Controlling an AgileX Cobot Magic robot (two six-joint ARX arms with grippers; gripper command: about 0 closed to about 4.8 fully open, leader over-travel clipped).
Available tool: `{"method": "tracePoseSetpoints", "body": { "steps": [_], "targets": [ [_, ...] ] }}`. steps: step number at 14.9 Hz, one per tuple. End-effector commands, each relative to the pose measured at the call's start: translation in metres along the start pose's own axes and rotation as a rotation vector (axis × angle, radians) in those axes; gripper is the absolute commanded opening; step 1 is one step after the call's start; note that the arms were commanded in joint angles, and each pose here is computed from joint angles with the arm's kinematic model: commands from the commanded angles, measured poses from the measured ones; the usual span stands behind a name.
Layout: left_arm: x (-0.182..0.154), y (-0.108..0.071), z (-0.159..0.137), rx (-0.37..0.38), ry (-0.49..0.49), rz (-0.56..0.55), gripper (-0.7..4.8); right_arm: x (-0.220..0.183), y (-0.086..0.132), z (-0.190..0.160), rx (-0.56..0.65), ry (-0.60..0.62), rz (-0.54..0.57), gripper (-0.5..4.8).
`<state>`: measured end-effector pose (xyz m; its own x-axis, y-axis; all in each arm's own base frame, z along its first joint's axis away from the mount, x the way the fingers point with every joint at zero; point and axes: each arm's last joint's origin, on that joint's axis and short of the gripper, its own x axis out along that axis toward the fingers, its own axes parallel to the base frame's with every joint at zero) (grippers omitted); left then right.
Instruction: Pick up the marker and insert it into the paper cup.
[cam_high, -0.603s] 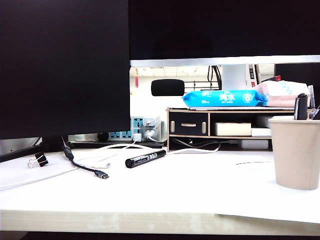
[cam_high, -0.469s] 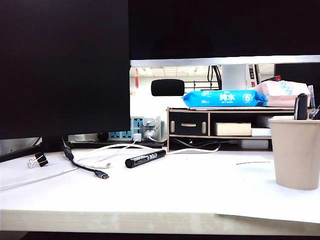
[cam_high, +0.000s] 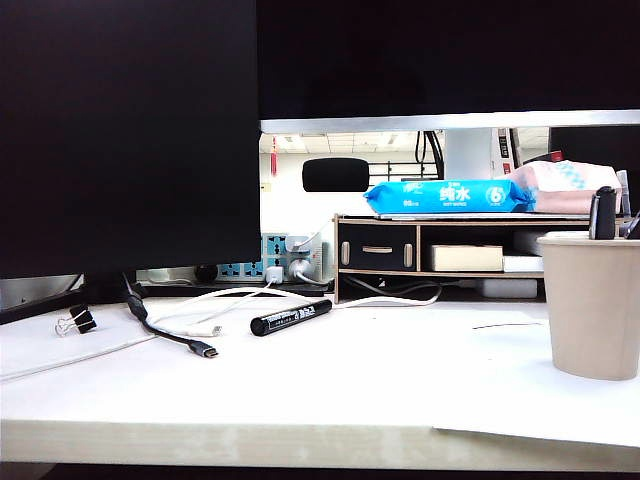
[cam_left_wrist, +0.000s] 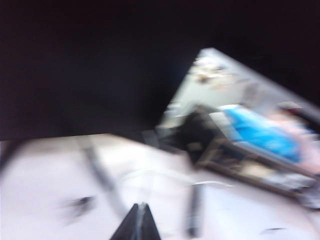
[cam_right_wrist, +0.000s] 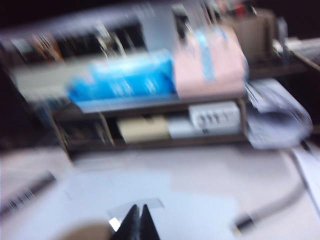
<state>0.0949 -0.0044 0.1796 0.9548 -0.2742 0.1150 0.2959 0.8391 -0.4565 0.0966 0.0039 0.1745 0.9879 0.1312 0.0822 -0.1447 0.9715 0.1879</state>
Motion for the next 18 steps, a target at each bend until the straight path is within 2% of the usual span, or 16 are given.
{"method": "tracePoseSetpoints", "body": {
  "steps": [1,3,4,6,7,8,11,12,15,16,17,18],
  "targets": [
    [-0.003,-0.015,0.021,-0.009,-0.061,-0.104,-0.05,-0.002,0.005,0.016,0.155,-0.038,0.052,-0.06],
    [-0.005,-0.023,0.033,-0.014,-0.059,-0.131,-0.05,-0.002,0.009,0.022,0.182,0.040,0.137,-0.06],
    [-0.006,-0.029,0.041,-0.008,-0.061,-0.153,-0.05,-0.002,0.012,0.028,0.189,0.038,0.197,-0.06],
    [-0.006,-0.038,0.056,0.003,-0.078,-0.166,-0.05,-0.004,0.016,0.045,0.177,-0.005,0.225,-0.06],
    [0.000,-0.042,0.069,0.067,-0.051,-0.108,-0.05,-0.002,0.019,0.056,0.143,-0.008,0.260,-0.06],
    [0.004,-0.042,0.073,0.092,-0.022,-0.089,-0.05,-0.001,0.020,0.060,0.147,0.007,0.276,-0.06],
    [0.035,-0.044,0.095,0.113,0.083,-0.095,-0.05,0.016,0.025,0.081,0.163,0.095,0.352,-0.06],
    [0.055,-0.042,0.102,0.100,0.152,-0.106,-0.05,0.036,0.028,0.089,0.187,0.185,0.397,-0.06],
    [0.093,-0.033,0.100,0.033,0.314,-0.131,-0.05,0.083,0.041,0.094,0.178,0.342,0.478,-0.06],
    [0.104,-0.032,0.094,0.016,0.365,-0.137,-0.05,0.104,0.052,0.093,0.171,0.403,0.524,-0.06],
    [0.121,-0.035,0.081,0.004,0.443,-0.147,-0.05,0.137,0.074,0.088,0.147,0.489,0.600,-0.06],
    [0.128,-0.040,0.073,0.020,0.478,-0.160,-0.05,0.153,0.084,0.084,0.144,0.527,0.627,-0.06]
  ]
}}
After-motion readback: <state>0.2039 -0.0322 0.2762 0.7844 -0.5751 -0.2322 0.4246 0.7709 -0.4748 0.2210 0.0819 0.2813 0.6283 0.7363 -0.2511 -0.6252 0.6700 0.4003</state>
